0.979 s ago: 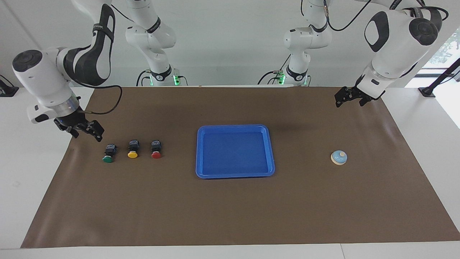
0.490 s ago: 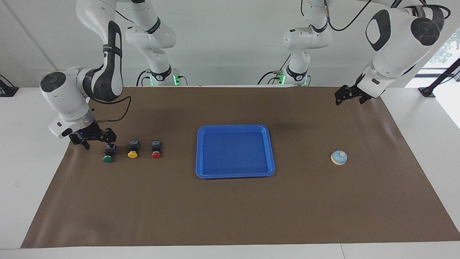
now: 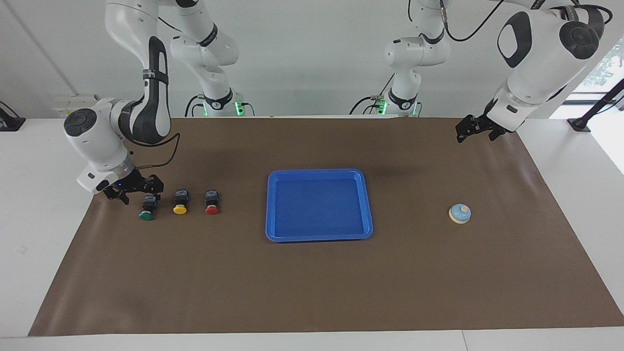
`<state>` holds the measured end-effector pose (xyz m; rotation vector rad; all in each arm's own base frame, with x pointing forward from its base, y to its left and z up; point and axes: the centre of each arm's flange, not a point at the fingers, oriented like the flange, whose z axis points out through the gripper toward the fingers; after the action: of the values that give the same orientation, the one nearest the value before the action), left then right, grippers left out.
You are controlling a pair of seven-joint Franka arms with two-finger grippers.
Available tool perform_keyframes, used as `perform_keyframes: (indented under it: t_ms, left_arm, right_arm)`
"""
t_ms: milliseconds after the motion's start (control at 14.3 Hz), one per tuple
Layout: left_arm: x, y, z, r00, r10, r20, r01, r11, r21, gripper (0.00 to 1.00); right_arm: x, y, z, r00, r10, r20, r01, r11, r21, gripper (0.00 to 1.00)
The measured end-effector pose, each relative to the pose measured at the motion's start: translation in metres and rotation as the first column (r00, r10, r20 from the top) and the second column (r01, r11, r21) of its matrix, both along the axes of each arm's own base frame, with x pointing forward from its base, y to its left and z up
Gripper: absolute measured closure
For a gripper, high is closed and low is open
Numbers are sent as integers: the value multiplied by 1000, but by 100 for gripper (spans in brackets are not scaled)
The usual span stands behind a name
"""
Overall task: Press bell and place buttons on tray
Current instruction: 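Grasp the green-capped button switch with the right gripper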
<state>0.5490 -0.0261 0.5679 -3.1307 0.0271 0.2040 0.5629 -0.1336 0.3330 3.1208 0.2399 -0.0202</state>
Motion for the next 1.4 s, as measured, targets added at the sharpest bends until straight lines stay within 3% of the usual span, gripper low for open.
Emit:
perform_keyframes:
  t_ms: [140,560,979,1189,1399]
  left_arm:
    - [5,-1,5,999,-1,52,1,1000,-2,0]
    - [6,1,7,998,2,62,-1,1000,-3,0]
    - [6,1,7,998,2,63,-2,1000,-3,0]
    - [6,1,7,998,2,63,-2,1000,-3,0]
    - [6,1,7,998,2,63,-2,1000,-3,0]
  right_arm:
    - [2,-1,-10,1000,-4,17,4,1000,-1,0]
    - [1,-6,-44,996,-82,32,80,995,53,4]
    - [6,-1,-32,991,-124,52,120,990,74,67]
    - [20,25,17,981,-193,2,191,976,106,67]
    - [39,108,78,943,-331,-29,332,936,121,67]
